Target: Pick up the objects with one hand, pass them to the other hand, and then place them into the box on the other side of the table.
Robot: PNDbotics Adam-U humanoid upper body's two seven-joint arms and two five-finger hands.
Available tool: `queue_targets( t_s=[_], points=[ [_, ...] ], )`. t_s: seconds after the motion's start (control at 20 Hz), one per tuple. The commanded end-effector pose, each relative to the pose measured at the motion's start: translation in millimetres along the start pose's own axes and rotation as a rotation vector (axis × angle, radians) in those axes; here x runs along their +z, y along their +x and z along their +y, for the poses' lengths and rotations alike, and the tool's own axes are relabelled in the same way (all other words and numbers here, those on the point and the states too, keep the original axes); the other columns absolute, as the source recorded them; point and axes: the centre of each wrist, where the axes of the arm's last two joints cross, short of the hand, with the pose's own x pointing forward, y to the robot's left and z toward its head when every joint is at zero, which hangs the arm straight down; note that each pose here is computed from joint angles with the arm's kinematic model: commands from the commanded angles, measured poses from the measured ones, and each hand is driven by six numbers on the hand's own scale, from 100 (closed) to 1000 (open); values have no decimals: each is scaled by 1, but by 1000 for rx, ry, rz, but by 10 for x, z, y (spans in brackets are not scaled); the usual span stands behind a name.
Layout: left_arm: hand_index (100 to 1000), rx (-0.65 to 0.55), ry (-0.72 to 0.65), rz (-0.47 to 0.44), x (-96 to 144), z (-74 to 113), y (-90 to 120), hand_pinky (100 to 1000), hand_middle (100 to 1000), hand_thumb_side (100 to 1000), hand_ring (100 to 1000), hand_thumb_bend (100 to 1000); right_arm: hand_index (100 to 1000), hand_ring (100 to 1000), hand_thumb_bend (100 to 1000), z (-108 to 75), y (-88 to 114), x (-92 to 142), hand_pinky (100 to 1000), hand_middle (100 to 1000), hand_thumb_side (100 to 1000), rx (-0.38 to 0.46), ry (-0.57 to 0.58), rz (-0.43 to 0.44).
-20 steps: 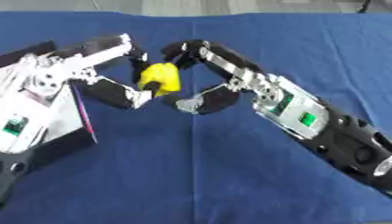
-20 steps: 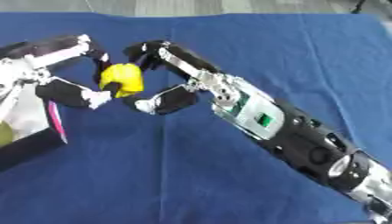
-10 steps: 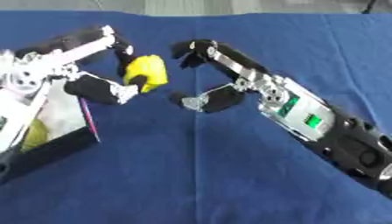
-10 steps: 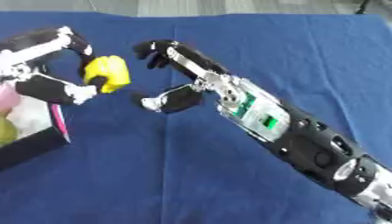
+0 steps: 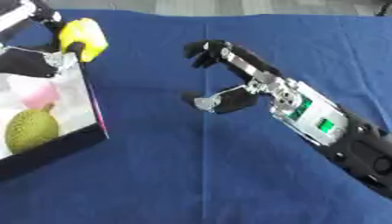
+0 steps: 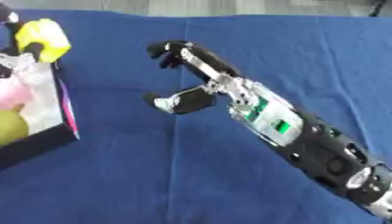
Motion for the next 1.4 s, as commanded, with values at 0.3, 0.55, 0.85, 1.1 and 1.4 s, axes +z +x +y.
queue_targets(
  t_s=[0.3, 0.55, 0.85, 1.1, 1.4],
  points=[
    [363, -43, 79, 150, 267, 243, -434, 910, 347, 202, 570, 100, 890, 758, 403, -84, 45, 13, 787, 795, 276, 38, -8, -31],
    [372, -67, 85, 253, 391, 235, -701, 907, 353, 197, 577, 100, 885, 758, 406, -69, 45, 14, 788, 793, 283, 51, 11, -32],
    [397, -87, 51, 336, 451, 164, -931, 912, 375, 202, 590, 100, 881, 757, 410, -50, 45, 16, 790, 791, 291, 67, 34, -34],
    [418, -99, 31, 376, 492, 116, -1047, 946, 403, 207, 603, 100, 881, 757, 410, -37, 47, 14, 790, 791, 294, 73, 40, -32],
    [536, -119, -22, 402, 515, 58, -1124, 1000, 507, 209, 631, 100, 880, 757, 412, -21, 48, 14, 790, 790, 296, 79, 46, -32]
  ],
)
